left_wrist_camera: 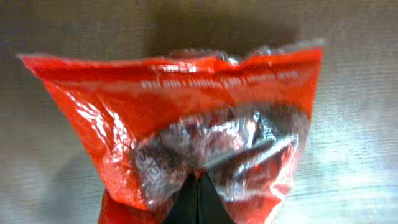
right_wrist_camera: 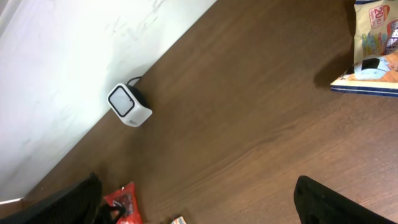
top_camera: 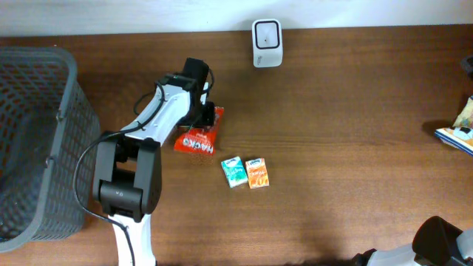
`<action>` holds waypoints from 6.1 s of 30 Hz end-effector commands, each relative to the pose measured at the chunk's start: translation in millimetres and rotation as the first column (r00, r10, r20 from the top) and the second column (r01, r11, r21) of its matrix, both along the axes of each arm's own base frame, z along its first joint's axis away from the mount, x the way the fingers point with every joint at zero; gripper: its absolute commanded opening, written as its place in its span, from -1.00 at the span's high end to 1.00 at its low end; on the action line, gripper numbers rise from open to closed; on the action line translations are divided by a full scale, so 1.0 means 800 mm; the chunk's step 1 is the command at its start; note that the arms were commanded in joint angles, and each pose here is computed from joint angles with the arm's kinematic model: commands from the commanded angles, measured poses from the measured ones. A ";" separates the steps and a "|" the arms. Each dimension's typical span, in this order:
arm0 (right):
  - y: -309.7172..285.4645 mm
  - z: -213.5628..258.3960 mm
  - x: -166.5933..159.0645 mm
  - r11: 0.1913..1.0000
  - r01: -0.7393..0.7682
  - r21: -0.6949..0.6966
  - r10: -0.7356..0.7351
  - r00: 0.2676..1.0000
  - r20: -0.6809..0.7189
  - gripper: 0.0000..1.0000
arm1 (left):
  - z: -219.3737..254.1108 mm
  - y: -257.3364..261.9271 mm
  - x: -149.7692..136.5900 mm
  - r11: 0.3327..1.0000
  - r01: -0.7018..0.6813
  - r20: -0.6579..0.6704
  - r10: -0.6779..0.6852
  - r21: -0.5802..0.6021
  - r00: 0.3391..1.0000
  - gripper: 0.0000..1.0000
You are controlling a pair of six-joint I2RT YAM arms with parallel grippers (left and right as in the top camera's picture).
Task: Scan the item barcode
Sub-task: 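Grasp red candy bag with left gripper and move it to center, then grasp red candy bag with right gripper and lift it to scanner, then carry red bag to right table edge and release, then grasp orange Kleenex tissue pack with right gripper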
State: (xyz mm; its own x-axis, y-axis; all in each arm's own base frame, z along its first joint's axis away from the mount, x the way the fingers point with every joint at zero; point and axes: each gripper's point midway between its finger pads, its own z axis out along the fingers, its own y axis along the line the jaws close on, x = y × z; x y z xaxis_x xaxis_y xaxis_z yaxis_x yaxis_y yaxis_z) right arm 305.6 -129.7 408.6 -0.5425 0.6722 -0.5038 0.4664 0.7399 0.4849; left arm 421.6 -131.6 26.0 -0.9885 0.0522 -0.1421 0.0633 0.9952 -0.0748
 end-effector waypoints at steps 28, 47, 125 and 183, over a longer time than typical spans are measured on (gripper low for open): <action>0.005 0.001 0.001 1.000 -0.022 0.001 0.022 1.000 0.003 -0.98 | 0.111 0.112 0.052 0.930 -0.345 0.044 0.343 0.124 0.938 -0.98; 0.410 -0.371 0.110 0.846 -0.533 0.007 0.467 0.736 -0.491 -0.97 | 0.057 0.143 0.027 0.849 -0.465 -0.065 0.494 0.251 0.867 -0.98; -0.111 -0.164 0.115 0.976 0.172 0.134 -0.155 0.980 -0.128 -0.97 | 0.057 0.143 0.027 0.849 -0.465 -0.065 0.494 0.251 0.867 -0.98; 0.395 -0.438 -0.012 0.414 -0.742 0.527 0.902 0.411 -0.130 0.92 | 0.057 0.143 0.027 0.849 -0.465 -0.065 0.494 0.251 0.867 -0.98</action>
State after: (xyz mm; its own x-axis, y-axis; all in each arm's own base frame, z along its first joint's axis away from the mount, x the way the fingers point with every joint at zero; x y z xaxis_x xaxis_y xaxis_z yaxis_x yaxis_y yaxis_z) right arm 293.0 183.7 55.1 -0.9906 -0.1335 0.0284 -0.0681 0.6640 0.7447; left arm 443.5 -20.2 73.4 -0.9107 -0.4089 -0.0587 -0.4128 0.8964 0.1615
